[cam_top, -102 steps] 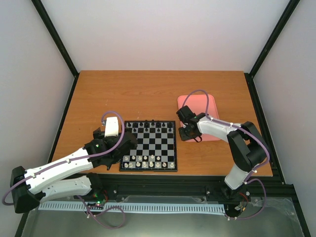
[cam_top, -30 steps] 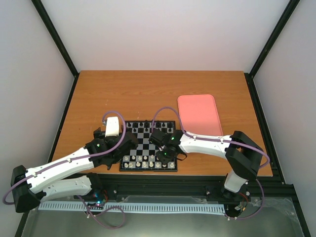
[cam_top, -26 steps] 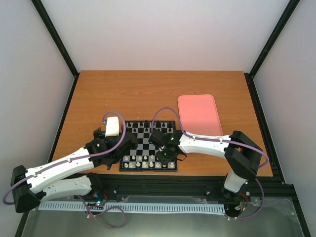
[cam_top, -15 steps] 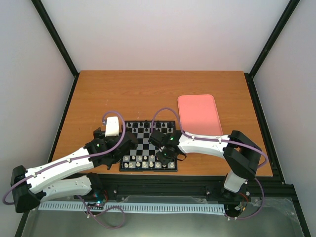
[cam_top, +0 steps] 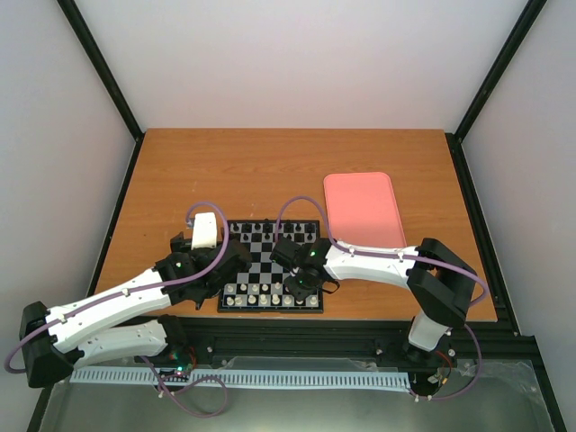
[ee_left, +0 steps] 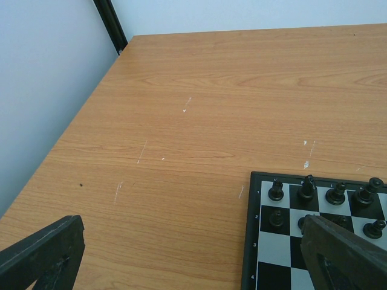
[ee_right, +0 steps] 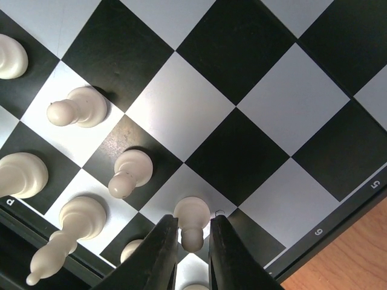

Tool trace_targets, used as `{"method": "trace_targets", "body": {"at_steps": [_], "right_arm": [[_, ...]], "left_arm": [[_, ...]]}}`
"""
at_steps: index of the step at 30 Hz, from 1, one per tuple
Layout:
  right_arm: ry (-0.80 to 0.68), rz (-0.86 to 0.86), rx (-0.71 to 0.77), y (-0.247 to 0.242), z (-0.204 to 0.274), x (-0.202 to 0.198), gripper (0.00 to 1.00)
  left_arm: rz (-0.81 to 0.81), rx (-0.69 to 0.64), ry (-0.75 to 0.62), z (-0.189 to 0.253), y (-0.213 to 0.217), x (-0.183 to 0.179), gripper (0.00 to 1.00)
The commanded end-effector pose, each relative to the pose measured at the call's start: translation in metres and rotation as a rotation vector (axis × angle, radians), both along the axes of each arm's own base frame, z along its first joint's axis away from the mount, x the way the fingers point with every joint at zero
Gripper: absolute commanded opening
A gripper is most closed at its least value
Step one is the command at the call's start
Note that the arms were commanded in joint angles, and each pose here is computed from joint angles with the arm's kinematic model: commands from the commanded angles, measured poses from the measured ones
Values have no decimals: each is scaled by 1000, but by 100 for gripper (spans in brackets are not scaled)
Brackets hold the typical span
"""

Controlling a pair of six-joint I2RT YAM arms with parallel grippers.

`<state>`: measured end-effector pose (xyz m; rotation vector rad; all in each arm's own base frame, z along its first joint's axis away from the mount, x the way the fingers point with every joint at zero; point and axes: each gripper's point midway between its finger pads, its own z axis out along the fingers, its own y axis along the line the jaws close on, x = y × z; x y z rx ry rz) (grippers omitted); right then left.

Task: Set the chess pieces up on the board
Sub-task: Place the chess piece on the chessboard, then pick up the chess piece from the storage box.

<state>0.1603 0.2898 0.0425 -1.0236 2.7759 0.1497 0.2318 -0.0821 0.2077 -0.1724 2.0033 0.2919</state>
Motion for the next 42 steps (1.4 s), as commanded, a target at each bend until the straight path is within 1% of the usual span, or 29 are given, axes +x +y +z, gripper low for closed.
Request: {"method": "trace_targets", "body": {"at_steps": [1,6,7,11,16,19,21,25,27,28,29,34,38,42], "right_arm": [[-23,20,17,8,6,1,20],[-28,35,52,11,16,-1,23],[-32,38,63,12,19,-1,26],[-61,41,83,13,29,2,29],[-95,35,75,11,36,7,34],[-143,19,46,4,42,15,36],[-200,-7,28,-3,52,23,40],[-324,-89,-2,-24,74,44,52],[-343,-136,3,-35,80,55,56],[-343,-161,5,-41,81,61,60],[-347,-180,4,-47,81,67,61],[-321,-288,-11,-80,66,97,64],[-288,-365,-11,-100,49,120,63],[-275,-390,-4,-105,39,135,61]], "left_arm": [[27,-35,-39,15,3,2,100],[27,-35,-40,15,3,2,100],[27,-35,-39,15,3,2,100],[28,-36,-41,15,3,2,100],[29,-31,-40,15,3,2,100],[29,-32,-41,15,3,2,100],[29,-33,-40,15,3,2,100],[30,-34,-43,16,4,1,100],[29,-34,-43,15,4,1,100],[28,-36,-43,16,3,2,100],[27,-35,-42,16,3,2,100],[22,-36,-37,15,1,2,100],[17,-36,-33,13,-1,3,100],[14,-34,-30,13,-1,3,100]]}}
